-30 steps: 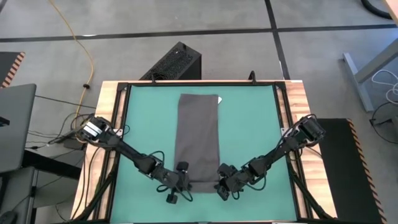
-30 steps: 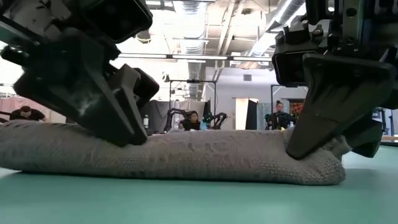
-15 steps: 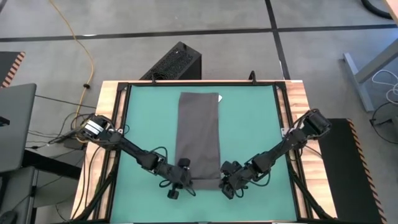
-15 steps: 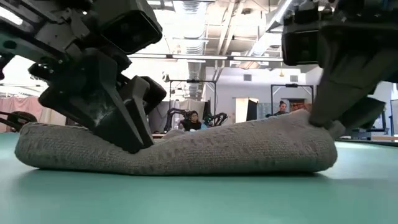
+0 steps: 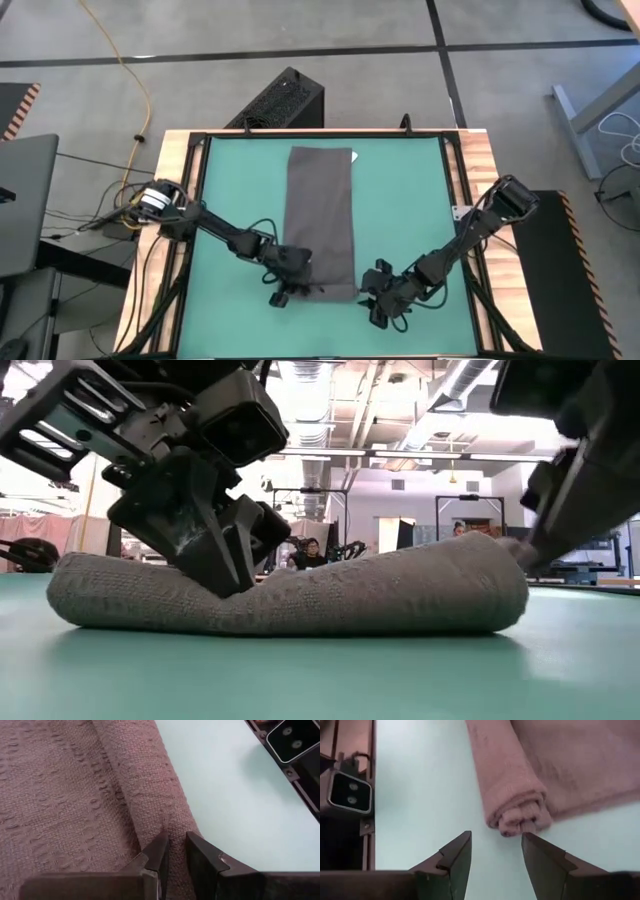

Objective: Roll towel into tight, uniform cylinder
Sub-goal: Roll the gray towel

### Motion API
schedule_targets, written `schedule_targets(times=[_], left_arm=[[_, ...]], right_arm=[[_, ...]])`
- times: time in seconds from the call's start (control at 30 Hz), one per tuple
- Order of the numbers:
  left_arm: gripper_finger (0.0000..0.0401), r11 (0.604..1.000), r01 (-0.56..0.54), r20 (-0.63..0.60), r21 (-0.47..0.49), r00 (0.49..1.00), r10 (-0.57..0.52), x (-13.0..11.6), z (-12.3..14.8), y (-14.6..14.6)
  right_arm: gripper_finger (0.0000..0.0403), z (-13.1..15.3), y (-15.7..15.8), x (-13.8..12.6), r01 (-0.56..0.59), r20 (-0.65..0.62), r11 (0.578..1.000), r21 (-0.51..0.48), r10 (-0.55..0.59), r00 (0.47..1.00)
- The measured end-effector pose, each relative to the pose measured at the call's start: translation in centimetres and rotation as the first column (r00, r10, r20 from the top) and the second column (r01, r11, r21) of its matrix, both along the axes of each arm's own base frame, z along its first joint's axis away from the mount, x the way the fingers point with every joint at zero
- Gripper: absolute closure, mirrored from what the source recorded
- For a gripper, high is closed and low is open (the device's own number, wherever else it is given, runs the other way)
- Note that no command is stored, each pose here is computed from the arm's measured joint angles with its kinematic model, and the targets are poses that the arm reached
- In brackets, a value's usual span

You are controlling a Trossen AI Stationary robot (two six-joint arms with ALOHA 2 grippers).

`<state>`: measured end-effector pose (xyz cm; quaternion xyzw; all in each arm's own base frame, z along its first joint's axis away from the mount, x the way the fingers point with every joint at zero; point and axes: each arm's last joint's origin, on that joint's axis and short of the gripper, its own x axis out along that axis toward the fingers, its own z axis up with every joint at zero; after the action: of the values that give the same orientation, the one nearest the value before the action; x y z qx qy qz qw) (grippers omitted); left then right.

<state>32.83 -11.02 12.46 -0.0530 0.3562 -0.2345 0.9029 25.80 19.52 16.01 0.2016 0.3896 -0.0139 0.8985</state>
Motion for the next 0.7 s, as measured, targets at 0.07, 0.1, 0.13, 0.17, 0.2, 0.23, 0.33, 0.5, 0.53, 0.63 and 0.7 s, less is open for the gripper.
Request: schedule_targets(times=[0.07,0.1,0.13,0.17,0.2,0.23,0.33,0.5,0.53,0.63,0.7], left_arm=[[0.0344,1.000,0.006,-0.003,-0.012,1.000,-0.006,0.1,0.0,0.5],[0.0344,1.000,0.005,-0.006,-0.017,1.000,-0.005,0.2,0.0,0.7],[0.0344,1.000,0.003,-0.010,-0.021,1.000,-0.004,0.2,0.0,1.0],[0.0344,1.000,0.003,-0.012,-0.021,1.000,-0.003,0.3,0.0,1.2],[0.0344,1.000,0.004,-0.013,-0.025,1.000,-0.005,0.3,0.0,1.3],[0.0344,1.000,0.004,-0.013,-0.028,1.000,-0.004,0.4,0.0,1.4],[0.0344,0.999,0.012,-0.015,-0.039,1.000,-0.012,0.4,0.0,1.6],[0.0344,0.999,0.008,-0.019,-0.046,1.000,-0.009,0.4,0.0,1.6],[0.0344,0.999,0.006,-0.020,-0.048,1.000,-0.007,0.4,0.0,1.6],[0.0344,0.999,0.005,-0.019,-0.053,1.000,-0.006,0.4,0.0,1.6],[0.0344,0.998,0.003,-0.016,-0.055,1.000,-0.004,0.5,0.0,1.6]], right_arm=[[0.0208,0.5,0.4,0.1,-0.017,0.038,0.999,-0.050,0.019,0.999],[0.0211,0.8,0.7,0.1,-0.028,0.058,0.997,-0.076,0.032,0.998],[0.0213,1.2,0.8,0.3,-0.035,0.079,0.994,-0.102,0.043,0.996],[0.0215,1.5,1.0,0.4,-0.044,0.101,0.991,-0.129,0.058,0.993],[0.0217,1.8,1.1,0.5,-0.050,0.119,0.986,-0.160,0.069,0.990],[0.0218,2.1,1.2,0.6,-0.055,0.135,0.979,-0.196,0.082,0.987],[0.0222,2.7,1.3,0.9,-0.038,0.188,0.951,-0.306,0.100,0.977],[0.0220,2.4,0.8,1.4,0.003,0.206,0.915,-0.404,0.087,0.975],[0.0218,2.3,0.7,1.5,-0.016,0.194,0.900,-0.436,0.112,0.975],[0.0205,1.6,0.6,2.1,-0.082,0.167,0.849,-0.522,0.196,0.966],[0.0190,1.3,0.7,2.4,-0.136,0.150,0.809,-0.572,0.266,0.952]])
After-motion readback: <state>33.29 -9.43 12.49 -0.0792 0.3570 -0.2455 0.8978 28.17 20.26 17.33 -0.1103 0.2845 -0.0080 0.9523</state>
